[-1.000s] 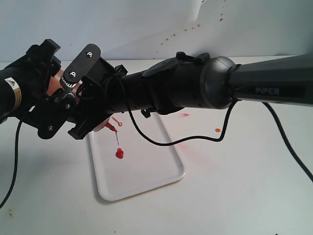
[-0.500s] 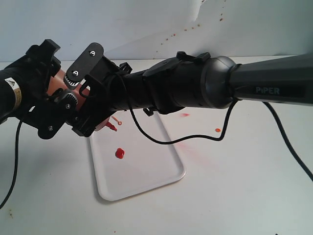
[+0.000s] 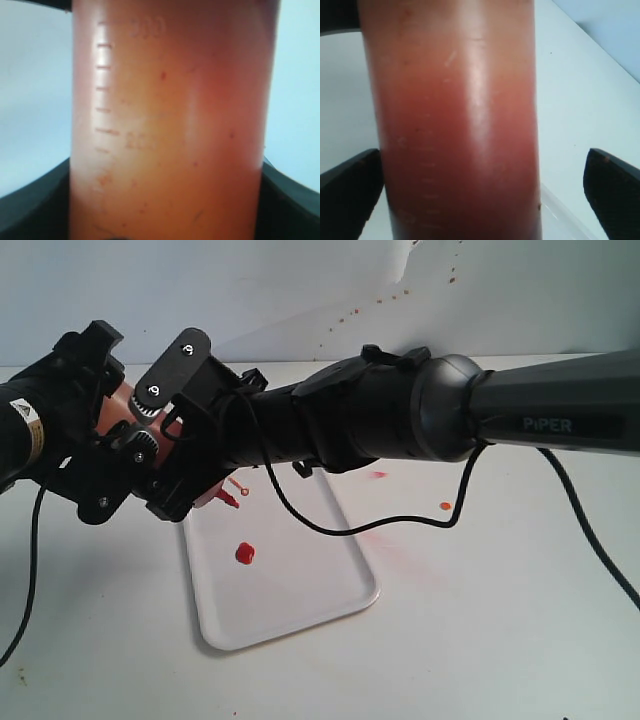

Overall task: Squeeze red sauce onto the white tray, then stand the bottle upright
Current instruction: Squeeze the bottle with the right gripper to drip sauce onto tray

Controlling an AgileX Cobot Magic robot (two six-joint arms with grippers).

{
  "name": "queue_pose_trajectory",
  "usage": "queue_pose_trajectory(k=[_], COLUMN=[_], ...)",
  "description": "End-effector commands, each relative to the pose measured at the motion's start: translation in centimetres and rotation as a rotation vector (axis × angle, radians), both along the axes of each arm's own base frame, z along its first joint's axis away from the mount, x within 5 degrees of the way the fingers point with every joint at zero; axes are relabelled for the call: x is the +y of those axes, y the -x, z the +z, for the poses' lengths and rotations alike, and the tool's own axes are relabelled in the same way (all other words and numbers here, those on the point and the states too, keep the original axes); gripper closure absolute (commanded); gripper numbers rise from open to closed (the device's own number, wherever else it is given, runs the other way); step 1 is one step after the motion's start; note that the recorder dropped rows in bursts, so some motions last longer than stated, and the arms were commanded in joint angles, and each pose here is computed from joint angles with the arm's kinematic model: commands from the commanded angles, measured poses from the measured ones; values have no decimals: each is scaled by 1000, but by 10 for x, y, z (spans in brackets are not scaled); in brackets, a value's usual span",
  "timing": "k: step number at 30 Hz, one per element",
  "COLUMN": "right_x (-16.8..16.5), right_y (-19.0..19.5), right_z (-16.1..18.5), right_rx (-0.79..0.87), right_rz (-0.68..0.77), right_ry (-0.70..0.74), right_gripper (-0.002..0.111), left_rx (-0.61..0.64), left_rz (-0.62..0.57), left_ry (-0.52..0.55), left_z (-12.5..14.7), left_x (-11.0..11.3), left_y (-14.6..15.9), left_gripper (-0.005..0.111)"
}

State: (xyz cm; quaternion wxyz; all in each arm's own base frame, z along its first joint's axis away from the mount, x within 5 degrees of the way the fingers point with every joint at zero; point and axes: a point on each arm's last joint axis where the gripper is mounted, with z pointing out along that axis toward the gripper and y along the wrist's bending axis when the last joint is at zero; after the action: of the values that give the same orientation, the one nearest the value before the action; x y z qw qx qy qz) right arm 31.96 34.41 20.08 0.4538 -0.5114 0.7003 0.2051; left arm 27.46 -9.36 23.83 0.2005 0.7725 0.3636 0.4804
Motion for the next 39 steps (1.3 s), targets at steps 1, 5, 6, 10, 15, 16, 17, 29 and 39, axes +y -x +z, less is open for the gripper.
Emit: queue_pose_trajectory(k=[1,5,6,10,15,16,17,29,39], right_x=[-1,-1,-1,-1,-1,-1,-1,2,3], right_y=[-1,-1,-1,-1,-1,-1,-1,4,6], right_z=[5,5,5,5,5,5,5,5,5], right_rx=[-9,-6,-6,22,58,58,58,93,98], right_rz=[11,9,9,-9,-33,-33,-33,19,43], right_ry=[-8,-10,-10,-25,-46,-46,-46,-68,-70], right_gripper=[3,3,3,3,4,5,6,6,24], left_rx=[-21,-21,-21,-21,-21,-21,-21,-21,-21], left_rz=[16,16,16,16,16,16,16,16,16], left_ry=[23,23,23,23,23,23,23,23,23], left_z=[6,6,6,6,6,6,6,6,6], left_x=[0,0,0,0,0,0,0,0,0], left_y=[1,1,1,1,1,1,1,1,1], left_gripper=[107,107,107,107,107,107,107,107,107])
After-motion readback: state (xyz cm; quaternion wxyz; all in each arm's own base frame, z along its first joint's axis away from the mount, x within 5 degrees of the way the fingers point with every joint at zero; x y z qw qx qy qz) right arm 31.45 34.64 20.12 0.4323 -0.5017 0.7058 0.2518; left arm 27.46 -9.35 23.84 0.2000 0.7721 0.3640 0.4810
